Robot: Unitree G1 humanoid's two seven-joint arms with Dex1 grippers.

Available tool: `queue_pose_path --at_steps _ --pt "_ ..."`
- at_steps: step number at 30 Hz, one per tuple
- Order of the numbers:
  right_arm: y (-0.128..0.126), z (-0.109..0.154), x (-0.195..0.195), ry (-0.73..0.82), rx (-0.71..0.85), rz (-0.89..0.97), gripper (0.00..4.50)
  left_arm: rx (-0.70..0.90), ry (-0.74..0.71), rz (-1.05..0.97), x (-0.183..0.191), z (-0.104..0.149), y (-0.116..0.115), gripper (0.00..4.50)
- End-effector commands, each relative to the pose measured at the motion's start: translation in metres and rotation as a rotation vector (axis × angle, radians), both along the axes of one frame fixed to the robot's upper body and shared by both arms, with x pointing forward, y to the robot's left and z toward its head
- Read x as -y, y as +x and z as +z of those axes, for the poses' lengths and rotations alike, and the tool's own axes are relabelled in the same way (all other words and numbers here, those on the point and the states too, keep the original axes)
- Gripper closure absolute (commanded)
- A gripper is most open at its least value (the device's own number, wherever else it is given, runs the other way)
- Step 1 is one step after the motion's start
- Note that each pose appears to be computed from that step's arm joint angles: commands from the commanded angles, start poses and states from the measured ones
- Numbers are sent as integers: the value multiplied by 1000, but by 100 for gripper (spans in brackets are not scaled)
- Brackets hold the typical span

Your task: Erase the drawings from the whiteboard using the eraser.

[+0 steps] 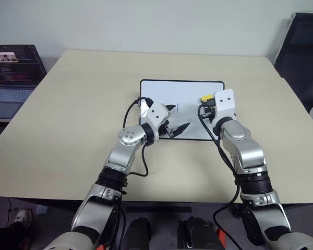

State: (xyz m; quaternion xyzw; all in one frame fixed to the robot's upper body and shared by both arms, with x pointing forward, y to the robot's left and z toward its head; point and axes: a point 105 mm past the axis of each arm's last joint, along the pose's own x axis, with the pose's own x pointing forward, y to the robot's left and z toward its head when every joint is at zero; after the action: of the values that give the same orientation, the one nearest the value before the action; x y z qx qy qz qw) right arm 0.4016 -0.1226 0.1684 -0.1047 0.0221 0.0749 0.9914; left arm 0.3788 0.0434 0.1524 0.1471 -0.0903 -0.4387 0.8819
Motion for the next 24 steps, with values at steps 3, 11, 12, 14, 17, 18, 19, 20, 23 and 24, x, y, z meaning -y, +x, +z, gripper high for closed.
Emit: queue_pose_path --at_steps 3,11,12,14,17,18,19,20,23,24 --pt "-8 -16 14 -55 -70 -60 363 55 -15 -8 -2 15 -5 0" --pt "-21 -26 34 -65 -111 -118 363 47 -11 -32 4 15 -6 0" --pt "-24 -28 35 -61 -119 -123 363 47 -11 -35 5 15 -6 0" --pt "-28 -31 37 -57 -135 -129 363 47 -12 -39 6 16 -6 0" --pt "-36 -37 38 -54 -154 -133 363 48 -13 -42 7 16 -6 0" --pt "-38 -39 38 -55 -160 -132 363 48 -13 -43 7 16 -6 0" --pt "-40 -40 38 -55 -165 -130 363 47 -13 -43 7 16 -6 0" --pt "-41 -42 38 -54 -168 -130 363 47 -13 -44 7 16 -6 0" --pt "-44 -43 37 -56 -172 -126 363 46 -12 -47 7 15 -7 0" --pt "-44 -44 36 -55 -174 -124 363 46 -12 -48 7 15 -7 0"
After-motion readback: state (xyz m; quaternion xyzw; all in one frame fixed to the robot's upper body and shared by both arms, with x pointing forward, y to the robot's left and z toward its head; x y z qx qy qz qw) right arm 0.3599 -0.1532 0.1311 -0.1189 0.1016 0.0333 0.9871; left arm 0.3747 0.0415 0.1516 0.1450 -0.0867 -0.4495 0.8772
